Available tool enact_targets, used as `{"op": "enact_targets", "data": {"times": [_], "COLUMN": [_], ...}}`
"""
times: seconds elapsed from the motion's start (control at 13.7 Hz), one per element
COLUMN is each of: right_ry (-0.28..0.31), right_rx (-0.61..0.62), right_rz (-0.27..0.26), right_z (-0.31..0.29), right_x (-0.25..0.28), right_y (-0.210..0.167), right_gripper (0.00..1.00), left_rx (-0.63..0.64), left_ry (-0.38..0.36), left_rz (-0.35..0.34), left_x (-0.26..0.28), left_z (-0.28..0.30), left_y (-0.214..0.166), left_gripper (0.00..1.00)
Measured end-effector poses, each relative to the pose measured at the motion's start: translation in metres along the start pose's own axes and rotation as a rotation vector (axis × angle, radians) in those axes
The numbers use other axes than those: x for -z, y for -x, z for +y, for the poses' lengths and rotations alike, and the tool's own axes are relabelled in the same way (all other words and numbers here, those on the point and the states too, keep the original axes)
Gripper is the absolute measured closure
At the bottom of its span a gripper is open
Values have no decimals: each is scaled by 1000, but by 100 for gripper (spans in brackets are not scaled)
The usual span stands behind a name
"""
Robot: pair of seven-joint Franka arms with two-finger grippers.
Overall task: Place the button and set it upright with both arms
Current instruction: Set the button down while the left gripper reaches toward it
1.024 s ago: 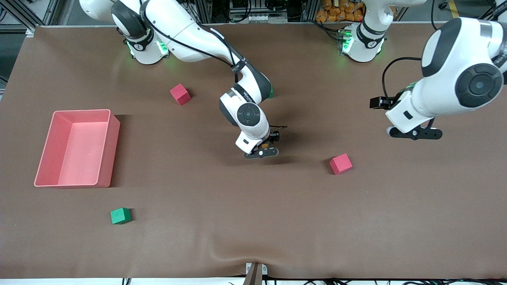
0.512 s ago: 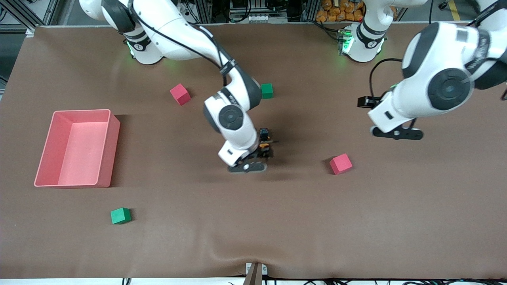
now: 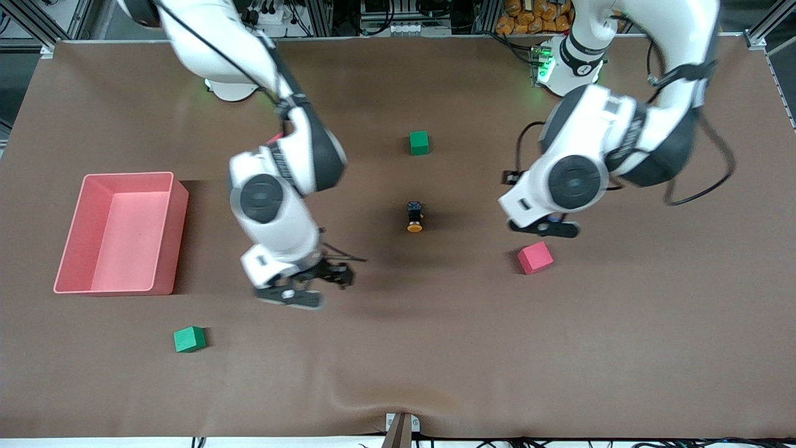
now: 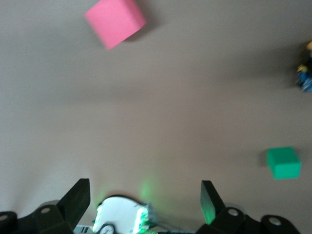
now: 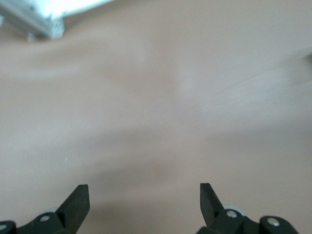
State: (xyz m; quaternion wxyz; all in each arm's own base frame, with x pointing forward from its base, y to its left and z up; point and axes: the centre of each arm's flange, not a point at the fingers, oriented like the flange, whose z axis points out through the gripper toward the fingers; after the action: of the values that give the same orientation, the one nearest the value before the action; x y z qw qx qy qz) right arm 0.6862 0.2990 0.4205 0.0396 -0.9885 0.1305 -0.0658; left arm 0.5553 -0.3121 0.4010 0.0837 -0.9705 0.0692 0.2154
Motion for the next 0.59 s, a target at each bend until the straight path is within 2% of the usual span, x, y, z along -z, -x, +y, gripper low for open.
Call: {"op": "enact_targets", "data": {"times": [0.22, 0.37, 0.59], "right_ry": [-7, -53, -66], "right_rx": [-130, -183, -229], "right_rz": [-39, -60, -120], "right_z": [94, 135, 183], "right_x": [60, 87, 127], "right_y": [-48, -65, -70], "right_gripper": [0, 0, 0], "left_rx": [4, -5, -4], "left_ry": [-1, 50, 95], "left_rz": [33, 6, -40], "left_x": [-22, -41, -69], "left_z": [59, 77, 90], "left_y": [-21, -33, -48], "left_gripper": [0, 0, 0]}}
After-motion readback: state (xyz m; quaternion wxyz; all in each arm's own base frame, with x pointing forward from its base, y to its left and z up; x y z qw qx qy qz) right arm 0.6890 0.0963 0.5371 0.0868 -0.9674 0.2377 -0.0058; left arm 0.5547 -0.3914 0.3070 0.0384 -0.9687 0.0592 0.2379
